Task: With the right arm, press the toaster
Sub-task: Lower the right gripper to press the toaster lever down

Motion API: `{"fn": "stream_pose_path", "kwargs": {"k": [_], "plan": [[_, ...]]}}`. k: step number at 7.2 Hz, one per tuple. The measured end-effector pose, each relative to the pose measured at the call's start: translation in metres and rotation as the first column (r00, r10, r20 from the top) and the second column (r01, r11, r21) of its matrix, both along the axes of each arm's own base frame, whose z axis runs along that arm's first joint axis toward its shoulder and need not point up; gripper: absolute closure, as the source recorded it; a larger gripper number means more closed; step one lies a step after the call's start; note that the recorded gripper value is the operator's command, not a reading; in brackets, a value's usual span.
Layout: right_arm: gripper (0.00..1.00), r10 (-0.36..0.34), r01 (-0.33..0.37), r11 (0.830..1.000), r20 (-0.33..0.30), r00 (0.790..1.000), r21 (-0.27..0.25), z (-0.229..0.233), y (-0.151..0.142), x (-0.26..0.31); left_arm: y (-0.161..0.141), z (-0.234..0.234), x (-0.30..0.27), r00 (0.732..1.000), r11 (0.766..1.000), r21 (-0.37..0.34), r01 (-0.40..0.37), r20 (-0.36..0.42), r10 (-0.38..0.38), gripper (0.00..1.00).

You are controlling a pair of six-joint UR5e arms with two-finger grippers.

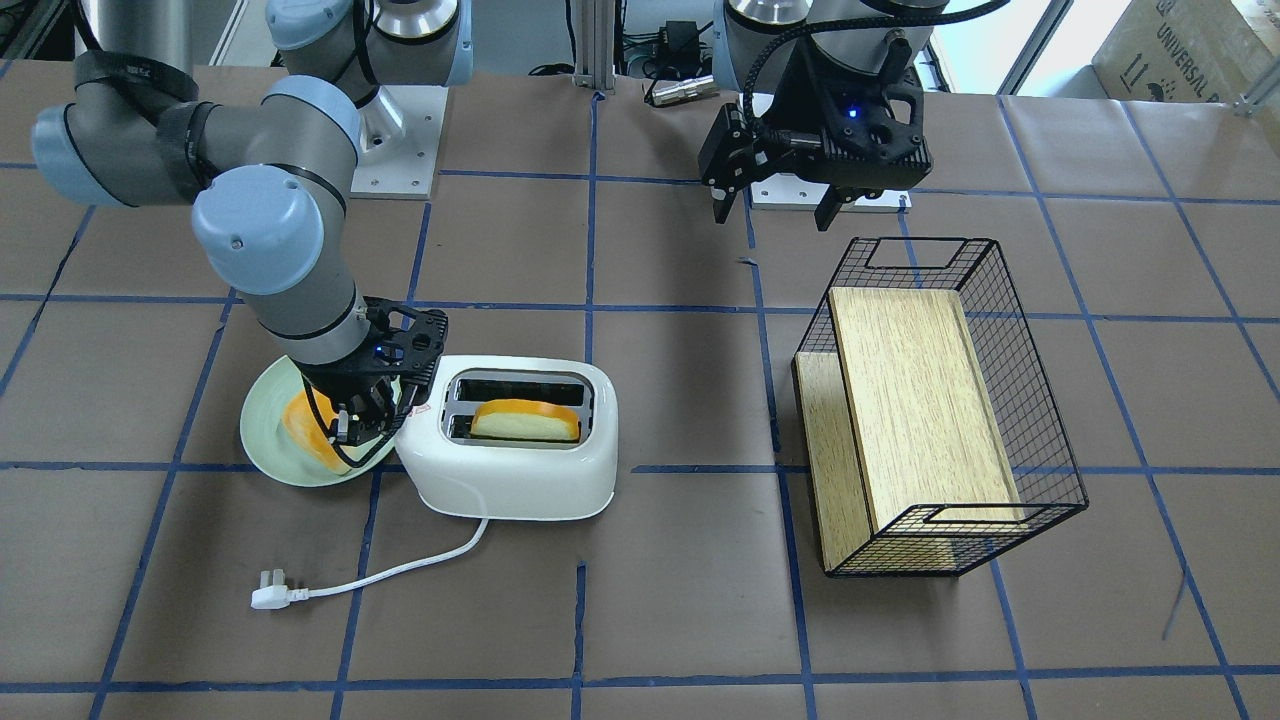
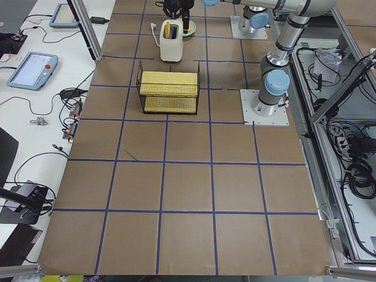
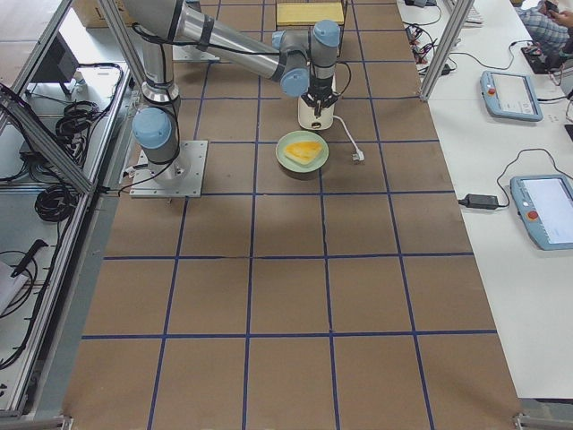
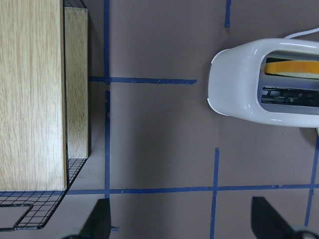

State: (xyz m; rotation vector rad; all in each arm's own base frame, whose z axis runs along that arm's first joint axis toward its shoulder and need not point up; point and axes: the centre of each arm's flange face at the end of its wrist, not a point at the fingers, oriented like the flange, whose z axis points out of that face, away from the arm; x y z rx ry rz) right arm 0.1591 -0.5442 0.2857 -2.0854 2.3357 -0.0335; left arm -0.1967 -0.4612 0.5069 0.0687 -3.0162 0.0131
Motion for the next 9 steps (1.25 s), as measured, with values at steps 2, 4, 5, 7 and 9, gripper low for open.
{"fn": "stream_pose_path", "kwargs": {"k": [2, 4, 5, 7, 9], "plan": [[0.77, 0.0, 0.0, 1.0, 0.0, 1.0, 0.001, -0.006, -0.002, 0.001, 0.0, 0.0, 0.0, 1.0, 1.0, 0.0, 0.0, 0.0, 0.0, 0.0], [0.77, 0.001, -0.001, 1.0, 0.001, 1.0, 0.003, -0.012, -0.005, 0.001, 0.0, 0.0, 0.0, 1.0, 1.0, 0.0, 0.0, 0.0, 0.0, 0.0], [0.77, 0.0, 0.0, 1.0, 0.001, 1.0, 0.003, -0.014, -0.005, 0.001, 0.0, 0.0, 0.0, 1.0, 1.0, 0.0, 0.0, 0.0, 0.0, 0.0], [0.77, -0.007, 0.007, 1.0, -0.001, 1.0, 0.01, -0.019, -0.007, 0.0, 0.0, 0.0, 0.0, 1.0, 1.0, 0.0, 0.0, 0.0, 0.0, 0.0], [0.77, -0.01, 0.01, 1.0, -0.002, 1.0, 0.016, -0.022, -0.007, 0.001, 0.0, 0.0, 0.0, 1.0, 1.0, 0.0, 0.0, 0.0, 0.0, 0.0]]}}
